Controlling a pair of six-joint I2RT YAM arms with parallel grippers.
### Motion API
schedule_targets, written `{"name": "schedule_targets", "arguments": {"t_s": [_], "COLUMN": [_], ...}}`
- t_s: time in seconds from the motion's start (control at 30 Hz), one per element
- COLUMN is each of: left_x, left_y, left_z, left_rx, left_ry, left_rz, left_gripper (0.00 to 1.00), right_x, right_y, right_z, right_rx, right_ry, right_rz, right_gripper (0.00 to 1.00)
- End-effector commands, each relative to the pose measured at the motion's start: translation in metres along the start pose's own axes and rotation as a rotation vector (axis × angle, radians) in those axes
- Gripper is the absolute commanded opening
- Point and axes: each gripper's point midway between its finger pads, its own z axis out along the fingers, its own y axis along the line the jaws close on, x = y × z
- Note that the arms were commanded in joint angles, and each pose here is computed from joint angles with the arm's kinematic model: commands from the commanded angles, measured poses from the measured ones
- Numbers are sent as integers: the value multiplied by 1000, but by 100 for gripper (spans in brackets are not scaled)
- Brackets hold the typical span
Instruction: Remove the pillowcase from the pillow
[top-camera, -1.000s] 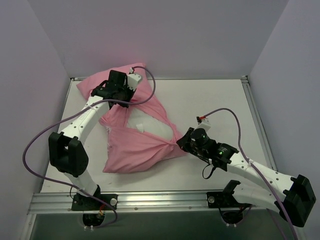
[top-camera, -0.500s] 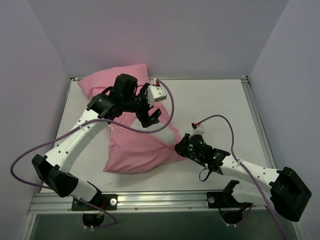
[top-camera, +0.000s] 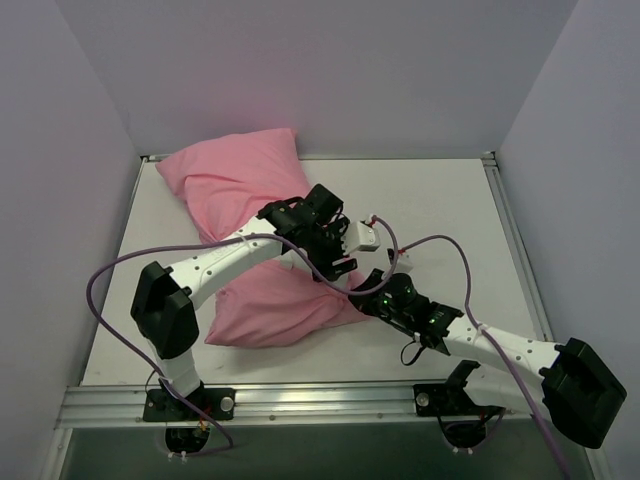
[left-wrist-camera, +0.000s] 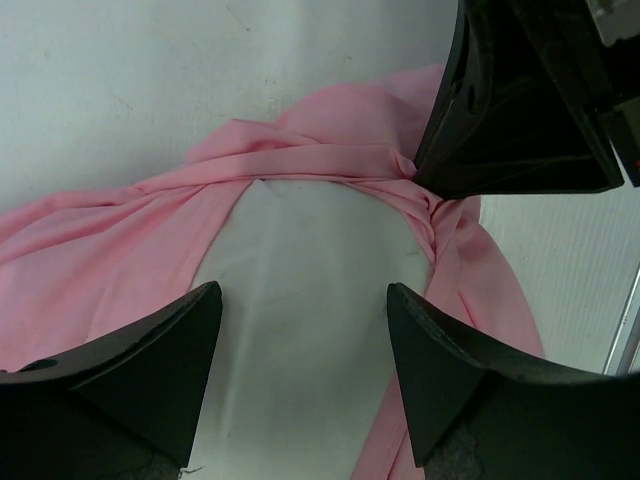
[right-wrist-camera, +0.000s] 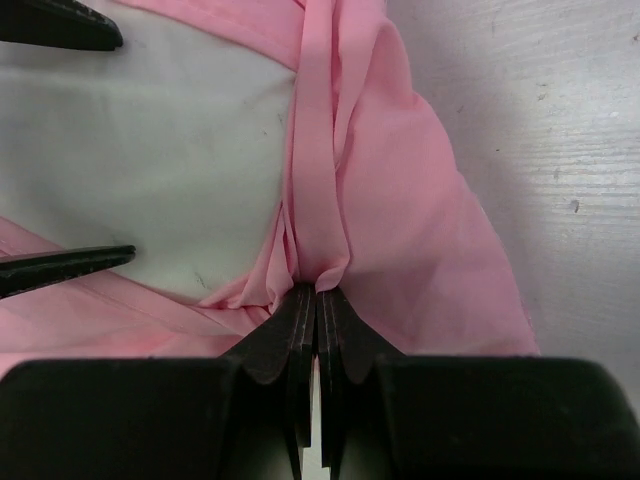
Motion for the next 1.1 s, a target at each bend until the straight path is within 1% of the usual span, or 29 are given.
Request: {"name": "schedule_targets", "arguments": {"t_s": [0.0,0.13,0.23,0.33,0.37,0.4,0.43,0.47,0.5,0.57,0.6,0.67,0.73,0.77,0.8,0.83,0.93,1.0,1.07], "left_x": [-2,19,32,37,39,43,45,47,51,57,57,58,62,58,60,63,56,48,41], "left_y": [0,8,11,7,6,8,9,14,21,27,37,47,64,67,70,76,82,84,93], "left_z": [-5,9,17,21,24,25,25,26,24,19,5,-14,-32,-48,-54,-64,-92,-106,-121], "left_rx": [11,-18,-22,-3,3,-7,-15,-35,-66,-92,-131,-198,-270,-299,-308,-327,-367,-390,-425], "left_ry": [-1,71,113,123,130,145,156,170,182,181,155,108,78,46,34,21,-56,-114,-159], "left_rz": [70,92,113,114,113,109,104,92,67,38,6,-2,-23,-25,-34,-58,-108,-145,-187], "left_gripper": [76,70,70,70,62,51,37,2,2,2,2,2,2,2,2,2,2,2,2], "right_x": [2,0,-4,-8,-9,-13,-12,-14,-16,-19,-19,-11,-3,1,8,9,16,21,18], "right_y": [-4,-4,-3,-3,-6,-6,-11,-17,-22,-55,-66,-96,-110,-117,-125,-126,-129,-131,-130], "right_z": [-2,-2,-3,-3,-4,-5,-5,-6,-7,-10,-11,-15,-16,-17,-17,-16,-11,-8,-5], "right_rx": [-7,-7,-12,-11,1,5,26,51,73,199,228,301,343,361,387,385,379,379,375], "right_ry": [0,-5,-15,-28,-29,-41,-36,-42,-49,-53,-53,-32,-13,-3,16,16,37,62,58], "right_rz": [23,29,38,49,53,56,55,63,72,102,114,144,157,162,169,173,183,171,165], "right_gripper": [0,0,0,0,0,0,0,0,0,0,0,0,0,0,0,0,0,0,0]}}
